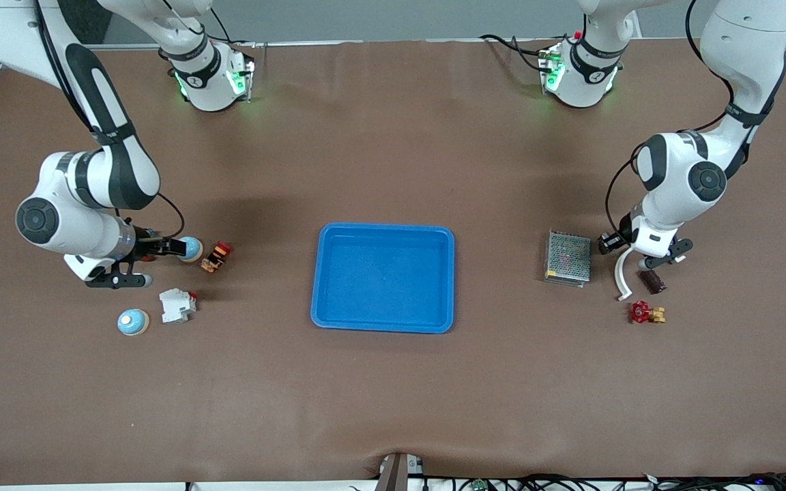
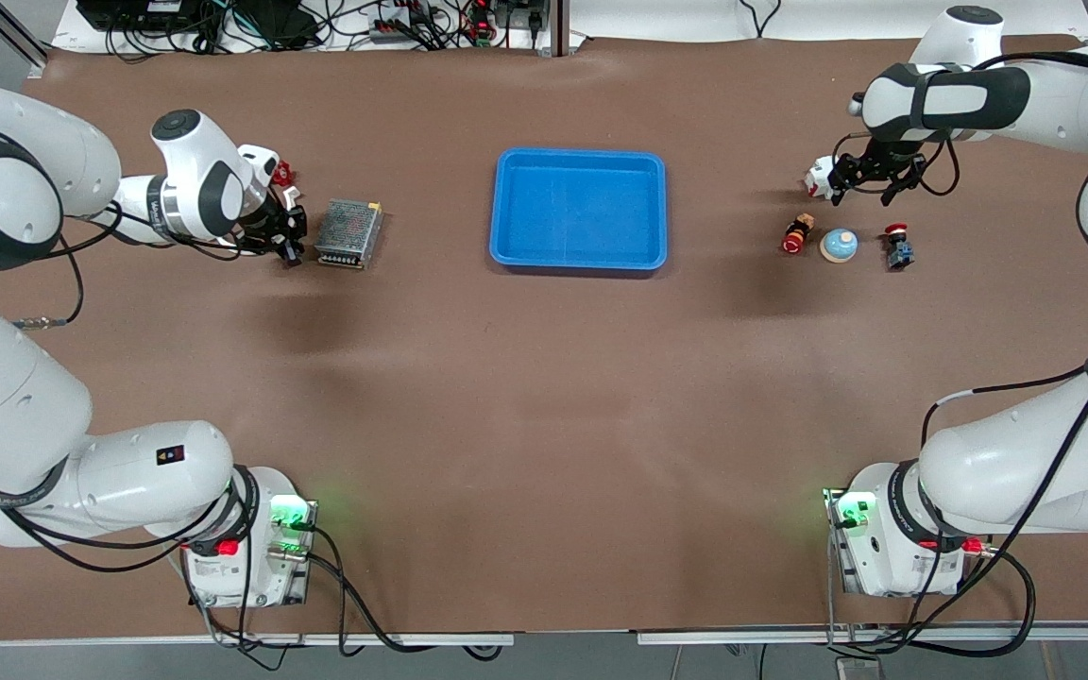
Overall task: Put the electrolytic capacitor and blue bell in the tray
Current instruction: 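Grasp the brown capacitor with the left gripper while the right gripper grasps the bell, then carry the brown capacitor with the left gripper over the blue tray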
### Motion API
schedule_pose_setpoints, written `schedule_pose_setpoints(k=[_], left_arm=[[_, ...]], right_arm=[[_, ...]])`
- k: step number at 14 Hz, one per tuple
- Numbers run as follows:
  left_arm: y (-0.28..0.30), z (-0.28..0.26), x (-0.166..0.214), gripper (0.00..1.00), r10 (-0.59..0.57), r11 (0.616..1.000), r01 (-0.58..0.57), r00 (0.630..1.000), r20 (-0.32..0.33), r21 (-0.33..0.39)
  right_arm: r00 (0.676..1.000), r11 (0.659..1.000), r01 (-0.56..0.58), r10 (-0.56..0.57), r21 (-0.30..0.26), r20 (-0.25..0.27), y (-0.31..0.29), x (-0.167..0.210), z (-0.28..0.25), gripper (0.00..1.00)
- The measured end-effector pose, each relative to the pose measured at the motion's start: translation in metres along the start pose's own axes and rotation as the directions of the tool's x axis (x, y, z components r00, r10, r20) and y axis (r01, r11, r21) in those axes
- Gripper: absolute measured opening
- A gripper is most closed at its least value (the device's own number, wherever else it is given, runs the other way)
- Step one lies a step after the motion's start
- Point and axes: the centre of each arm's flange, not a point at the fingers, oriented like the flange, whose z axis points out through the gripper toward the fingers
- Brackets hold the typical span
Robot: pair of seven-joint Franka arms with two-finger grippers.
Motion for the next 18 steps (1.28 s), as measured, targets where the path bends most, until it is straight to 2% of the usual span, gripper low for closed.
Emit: schedule_pose_setpoints(k=[5,9,11,15,18], left_arm=[[0.014,-0.050,0.014,0.34,0.018,1.000,-0.018,0.999,-0.027,0.007],[0.054,-0.112,0.025,0.34,0.074,0.997,-0.074,0.997,-0.028,0.016],[0.082,-0.137,0.026,0.34,0.067,0.998,-0.067,0.997,-0.025,0.012],[0.183,-0.168,-0.015,0.34,-0.008,0.999,0.007,0.999,-0.037,-0.037],[0.243,-0.160,-0.056,0.34,-0.028,0.998,0.027,1.000,-0.009,-0.051]], right_arm=[[0.999,1.000,0.016,-0.016,0.001,0.029,-0.001,-0.001,0.019,1.00],[0.999,1.000,0.017,-0.017,0.002,0.045,-0.001,-0.002,0.034,1.00],[0.999,1.000,0.018,-0.018,0.002,0.035,-0.001,-0.002,0.041,1.00],[0.999,1.000,0.019,-0.019,0.002,0.036,-0.002,-0.003,0.054,1.00],[0.999,1.000,0.025,-0.025,0.004,0.044,-0.001,-0.003,0.065,1.00]])
